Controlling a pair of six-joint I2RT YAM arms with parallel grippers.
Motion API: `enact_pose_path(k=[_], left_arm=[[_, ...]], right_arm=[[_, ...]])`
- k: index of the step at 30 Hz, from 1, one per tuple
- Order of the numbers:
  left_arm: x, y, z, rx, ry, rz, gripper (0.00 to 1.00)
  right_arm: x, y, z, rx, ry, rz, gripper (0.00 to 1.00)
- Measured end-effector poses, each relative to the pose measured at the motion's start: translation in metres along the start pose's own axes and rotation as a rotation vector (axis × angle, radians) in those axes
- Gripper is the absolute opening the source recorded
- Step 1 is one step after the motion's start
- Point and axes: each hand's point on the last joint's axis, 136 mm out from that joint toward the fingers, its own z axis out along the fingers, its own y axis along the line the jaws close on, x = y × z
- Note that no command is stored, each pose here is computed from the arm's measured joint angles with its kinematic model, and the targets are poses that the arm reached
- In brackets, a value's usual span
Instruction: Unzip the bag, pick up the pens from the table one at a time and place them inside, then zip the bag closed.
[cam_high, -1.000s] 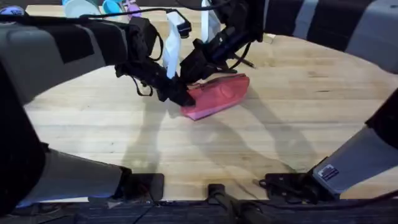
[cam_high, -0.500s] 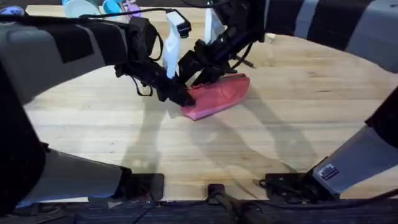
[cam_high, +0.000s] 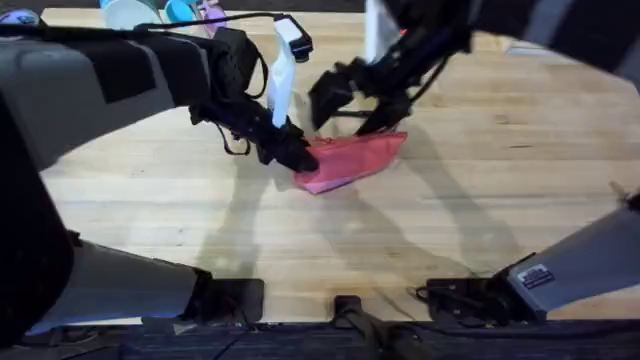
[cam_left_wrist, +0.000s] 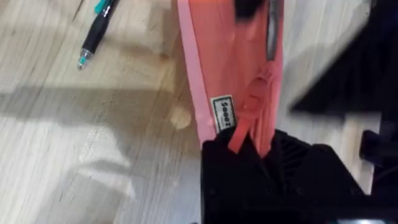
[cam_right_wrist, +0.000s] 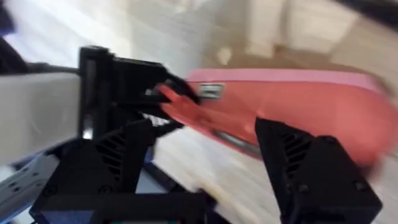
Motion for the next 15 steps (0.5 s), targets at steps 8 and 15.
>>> enact_pose_path(k=[8,15], left_arm=[[0.000,0.000,0.000,-0.002,0.001,0.001,0.043],[-0.005,0.005,0.000,-0.019,-0.019,0.032,0.780]], right_arm=[[-0.003,-0.038,-0.042,0.191,-0.097,-0.092,0.997],[-0.004,-0.038,-0.058,0.251,-0.126,-0.286,0.997]])
